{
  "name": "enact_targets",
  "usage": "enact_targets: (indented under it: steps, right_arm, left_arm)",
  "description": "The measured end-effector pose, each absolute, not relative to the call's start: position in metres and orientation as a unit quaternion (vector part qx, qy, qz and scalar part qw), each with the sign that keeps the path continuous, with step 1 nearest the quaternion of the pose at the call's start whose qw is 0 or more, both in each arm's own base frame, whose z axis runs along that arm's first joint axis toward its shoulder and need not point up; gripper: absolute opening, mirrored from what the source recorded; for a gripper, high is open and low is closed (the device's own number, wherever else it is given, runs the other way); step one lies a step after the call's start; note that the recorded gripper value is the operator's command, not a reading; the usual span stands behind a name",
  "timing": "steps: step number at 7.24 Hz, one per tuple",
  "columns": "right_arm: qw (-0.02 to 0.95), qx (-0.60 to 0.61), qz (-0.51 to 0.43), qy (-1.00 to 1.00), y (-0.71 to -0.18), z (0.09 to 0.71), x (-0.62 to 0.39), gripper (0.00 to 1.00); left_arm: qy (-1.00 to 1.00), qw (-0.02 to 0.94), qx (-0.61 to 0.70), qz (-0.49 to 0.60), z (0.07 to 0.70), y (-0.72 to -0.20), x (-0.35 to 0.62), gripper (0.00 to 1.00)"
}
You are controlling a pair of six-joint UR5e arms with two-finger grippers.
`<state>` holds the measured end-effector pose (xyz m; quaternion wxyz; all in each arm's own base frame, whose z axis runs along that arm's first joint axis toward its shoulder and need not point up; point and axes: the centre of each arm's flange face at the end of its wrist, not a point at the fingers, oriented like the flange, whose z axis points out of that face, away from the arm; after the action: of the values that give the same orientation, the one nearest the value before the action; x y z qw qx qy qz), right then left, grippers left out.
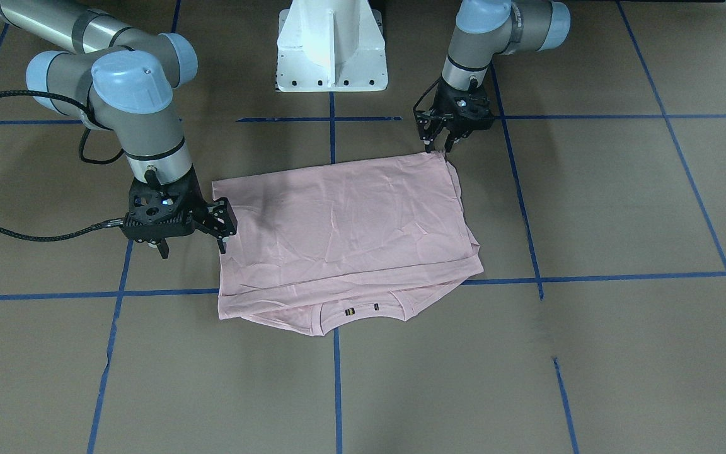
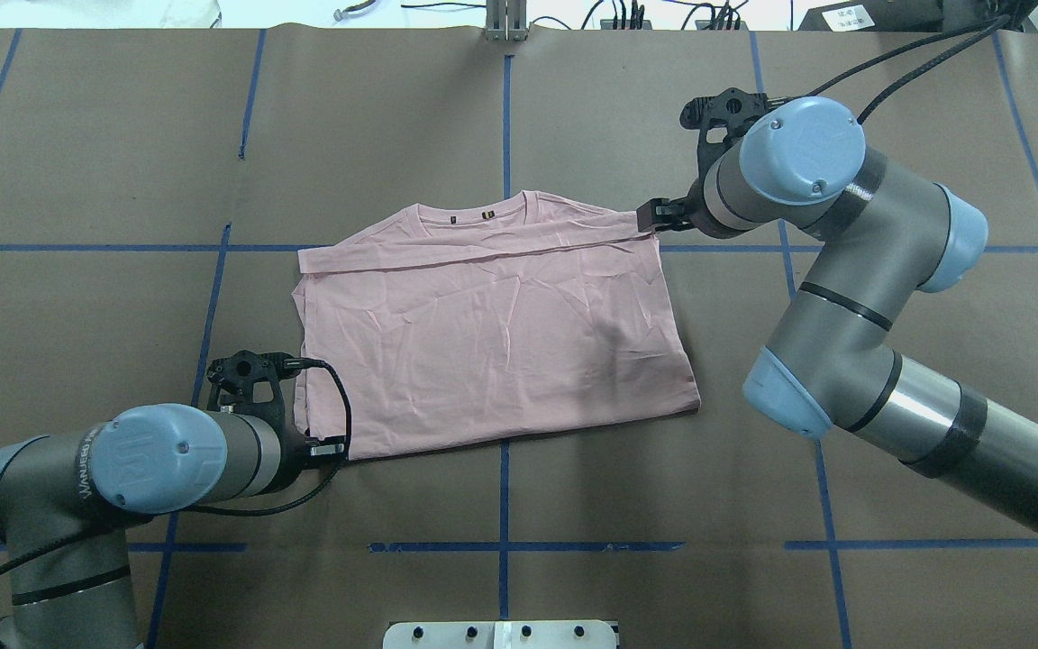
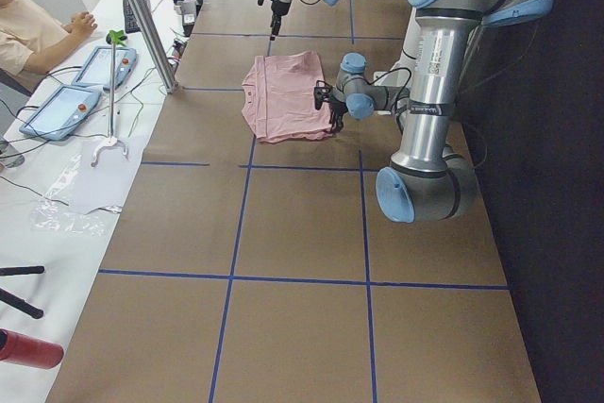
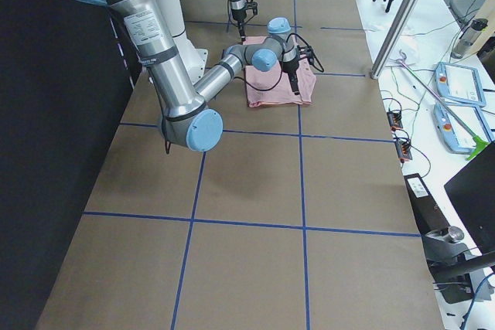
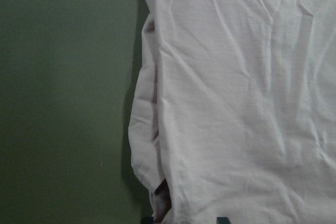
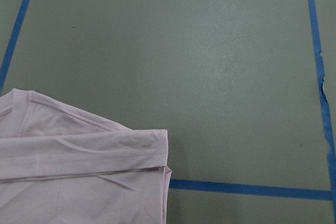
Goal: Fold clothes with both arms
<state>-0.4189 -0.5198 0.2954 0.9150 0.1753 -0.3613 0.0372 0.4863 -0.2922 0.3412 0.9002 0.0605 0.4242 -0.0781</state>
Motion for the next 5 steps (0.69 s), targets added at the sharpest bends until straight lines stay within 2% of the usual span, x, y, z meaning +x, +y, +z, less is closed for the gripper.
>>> enact_targets:
  steps: [1,2,4,5]
  right_arm:
    - [0.915,0.176,0.037,-0.362,-0.5196,0.2946,-0.4192,1.00]
    - [0.915,0.176,0.037,-0.362,-0.5194,0.2944,-0.4194,1.00]
    - [0.915,0.176,0.036,-0.361,-0.5193,0.2952,-0.4196,1.00]
    - [0.915,0.176,0.036,-0.361,-0.5194,0.2958,-0.4198,1.00]
  left_arm:
    - [0.422,0.901,0.060,-0.078,0.3439,-0.2923,0.4874,0.50]
    - [0.420,0.902,0.059,-0.078,0.3459,-0.2923,0.4884,0.38]
    - [0.418,0.903,0.058,-0.076,0.3474,-0.2914,0.4902,0.06]
    - [0.418,0.904,0.058,-0.075,0.3480,-0.2903,0.4913,0.00]
